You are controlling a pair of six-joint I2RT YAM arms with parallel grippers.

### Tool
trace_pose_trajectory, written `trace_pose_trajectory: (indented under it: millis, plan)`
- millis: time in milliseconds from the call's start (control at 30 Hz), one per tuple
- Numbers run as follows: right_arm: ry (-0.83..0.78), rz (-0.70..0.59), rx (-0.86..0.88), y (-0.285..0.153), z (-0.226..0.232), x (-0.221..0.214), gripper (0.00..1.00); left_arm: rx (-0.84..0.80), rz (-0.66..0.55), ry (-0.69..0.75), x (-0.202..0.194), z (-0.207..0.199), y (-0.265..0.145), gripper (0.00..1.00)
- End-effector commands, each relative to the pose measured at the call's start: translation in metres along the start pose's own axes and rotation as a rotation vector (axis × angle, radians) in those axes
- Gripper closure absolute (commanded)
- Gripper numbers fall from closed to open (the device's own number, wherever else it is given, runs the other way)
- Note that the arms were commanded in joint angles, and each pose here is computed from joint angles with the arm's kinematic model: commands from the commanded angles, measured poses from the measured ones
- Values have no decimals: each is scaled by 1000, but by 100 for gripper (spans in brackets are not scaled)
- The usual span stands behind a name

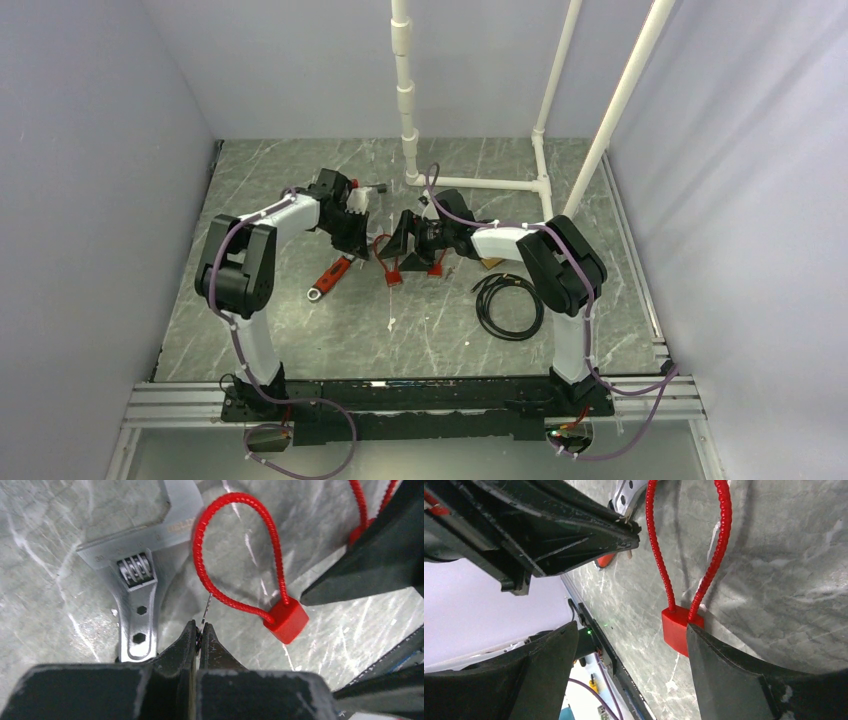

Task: Lock with the key
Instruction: Adjust the distractor at the center of the board.

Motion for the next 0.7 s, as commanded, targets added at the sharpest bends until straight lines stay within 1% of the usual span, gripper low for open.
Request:
trace_pose_trajectory:
  millis: [0, 200, 367, 567, 667]
  plan:
    - [-29, -30, 22, -6, 12, 4, 19, 72, -1, 87, 12, 13, 2, 100]
    - [8, -16, 4, 2, 4, 4, 18, 170, 24, 102, 12, 30, 4, 100]
    - [15, -15, -5, 4, 3, 3, 18, 230, 27, 76, 12, 47, 2, 100]
    - [2, -35, -7, -3, 7, 3, 17, 264, -1, 63, 19, 60, -4, 100]
    - [-12, -35, -6, -3, 9, 4, 16, 230, -33, 64, 24, 57, -9, 100]
Point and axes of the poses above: each gripper's point midway between its finger pads, its own y axis out along the fingers, its own z axis along the line the jaws close on, x = y × z, the point moved 5 cm from there along -y, back along the fingers, and after that the axes turned 12 degrees about y, right-handed, at the moved point
